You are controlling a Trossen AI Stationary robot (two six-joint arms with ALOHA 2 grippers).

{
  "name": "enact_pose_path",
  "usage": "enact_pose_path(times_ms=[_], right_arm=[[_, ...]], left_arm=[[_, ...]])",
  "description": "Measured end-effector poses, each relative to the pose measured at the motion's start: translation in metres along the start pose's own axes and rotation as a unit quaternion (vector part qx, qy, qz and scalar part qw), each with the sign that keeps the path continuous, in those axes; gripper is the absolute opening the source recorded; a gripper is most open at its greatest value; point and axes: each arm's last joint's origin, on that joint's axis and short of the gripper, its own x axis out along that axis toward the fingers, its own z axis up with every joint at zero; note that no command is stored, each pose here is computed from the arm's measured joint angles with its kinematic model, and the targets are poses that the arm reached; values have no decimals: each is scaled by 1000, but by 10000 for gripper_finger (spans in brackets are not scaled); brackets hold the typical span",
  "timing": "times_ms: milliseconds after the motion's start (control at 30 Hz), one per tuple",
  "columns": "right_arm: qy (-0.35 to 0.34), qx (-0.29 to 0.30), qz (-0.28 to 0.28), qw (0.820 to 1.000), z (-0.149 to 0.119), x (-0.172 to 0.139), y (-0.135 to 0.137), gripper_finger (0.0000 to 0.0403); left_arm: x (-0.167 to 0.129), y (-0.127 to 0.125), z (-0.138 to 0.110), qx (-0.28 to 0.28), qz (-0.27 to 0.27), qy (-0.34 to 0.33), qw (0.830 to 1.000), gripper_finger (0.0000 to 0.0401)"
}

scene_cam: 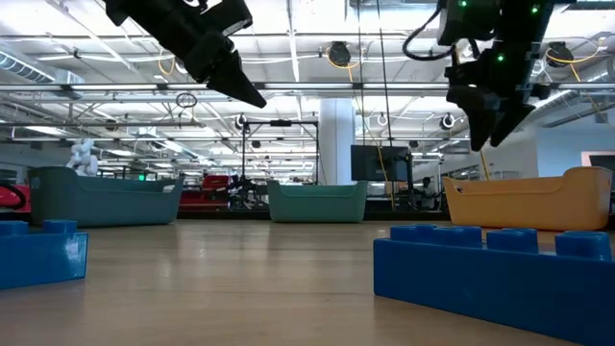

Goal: Sort & place blocks by color
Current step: Put the blue game piece into the blue bin

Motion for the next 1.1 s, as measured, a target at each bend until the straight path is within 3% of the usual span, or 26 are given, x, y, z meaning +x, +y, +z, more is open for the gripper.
enact_pose_path(times_ms=[200, 367, 467, 600, 733, 933, 1100], right_arm=[[-94, -45, 119, 987, 2, 3, 29, 230], [-216, -92, 238, 942, 4, 2, 57, 225], [-276, -116, 286, 910, 5, 4, 64, 221], [-319, -108, 304, 891, 4, 6, 66, 219], [-326, -115, 303, 888, 4, 6, 66, 219], [-362, -118, 322, 867, 3, -13, 56, 219], [-399, -111, 363, 835, -4, -40, 43, 219]], left_arm=[[-3, -11, 3, -28, -48, -12, 998, 145], [-15, -39, 15, -15, -168, -48, 985, 145], [-29, -58, 27, 0, -209, -72, 975, 145], [-44, -79, 46, 13, -242, -118, 963, 145], [-43, -99, 60, 26, -263, -129, 956, 145], [-20, -129, 81, 54, -294, -102, 949, 145], [-1, -156, 87, 76, -331, -80, 937, 145]])
